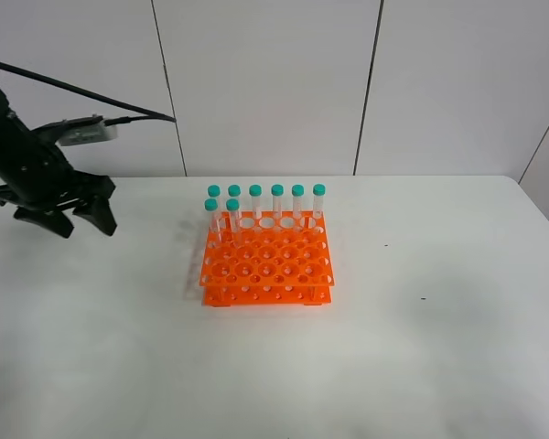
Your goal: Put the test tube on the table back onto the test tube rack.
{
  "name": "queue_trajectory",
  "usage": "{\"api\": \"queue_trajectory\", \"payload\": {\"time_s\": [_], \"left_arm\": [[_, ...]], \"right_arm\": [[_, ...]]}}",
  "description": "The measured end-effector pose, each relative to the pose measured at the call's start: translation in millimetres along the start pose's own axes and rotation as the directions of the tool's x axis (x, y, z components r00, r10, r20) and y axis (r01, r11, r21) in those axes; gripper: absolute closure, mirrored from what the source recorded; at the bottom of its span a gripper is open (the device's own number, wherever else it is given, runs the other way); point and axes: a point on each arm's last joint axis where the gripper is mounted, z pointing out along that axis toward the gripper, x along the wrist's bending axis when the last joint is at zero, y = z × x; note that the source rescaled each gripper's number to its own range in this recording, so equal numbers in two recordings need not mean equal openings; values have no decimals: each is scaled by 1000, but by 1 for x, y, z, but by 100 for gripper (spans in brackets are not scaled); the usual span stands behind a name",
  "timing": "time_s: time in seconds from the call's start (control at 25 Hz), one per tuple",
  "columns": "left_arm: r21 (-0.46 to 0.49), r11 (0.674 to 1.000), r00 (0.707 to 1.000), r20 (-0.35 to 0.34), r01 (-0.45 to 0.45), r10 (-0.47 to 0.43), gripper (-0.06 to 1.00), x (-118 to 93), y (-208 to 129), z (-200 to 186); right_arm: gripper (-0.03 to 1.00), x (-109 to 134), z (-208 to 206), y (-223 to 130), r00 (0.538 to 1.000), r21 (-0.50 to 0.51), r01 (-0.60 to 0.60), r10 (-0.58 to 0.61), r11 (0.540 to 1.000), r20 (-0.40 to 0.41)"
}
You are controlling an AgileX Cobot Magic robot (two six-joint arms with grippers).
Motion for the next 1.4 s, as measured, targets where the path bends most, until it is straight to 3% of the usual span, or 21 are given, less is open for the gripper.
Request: {"api": "queue_trajectory", "payload": {"time_s": [0.16,0.28,0.6,0.76,1.0,1.12,1.4], "left_arm": [[126,989,994,-90,71,-60,-5,27,-14,-5],[176,981,993,-96,86,-69,-5,27,-23,-15],[127,989,992,-110,77,-63,-5,15,-89,-58],[51,996,991,-115,69,-63,-5,5,-140,-81],[-148,988,990,-127,44,-63,-5,-7,-213,-102],[-282,959,989,-136,24,-65,-5,-10,-240,-103],[-487,873,986,-149,-10,-72,-5,-16,-280,-109]], "right_arm": [[-3,0,0,0,1000,0,0,0,1000,0],[-3,0,0,0,1000,0,0,0,1000,0],[-3,0,0,0,1000,0,0,0,1000,0],[-3,0,0,0,1000,0,0,0,1000,0],[-3,0,0,0,1000,0,0,0,1000,0],[-3,0,0,0,1000,0,0,0,1000,0],[-3,0,0,0,1000,0,0,0,1000,0]]}}
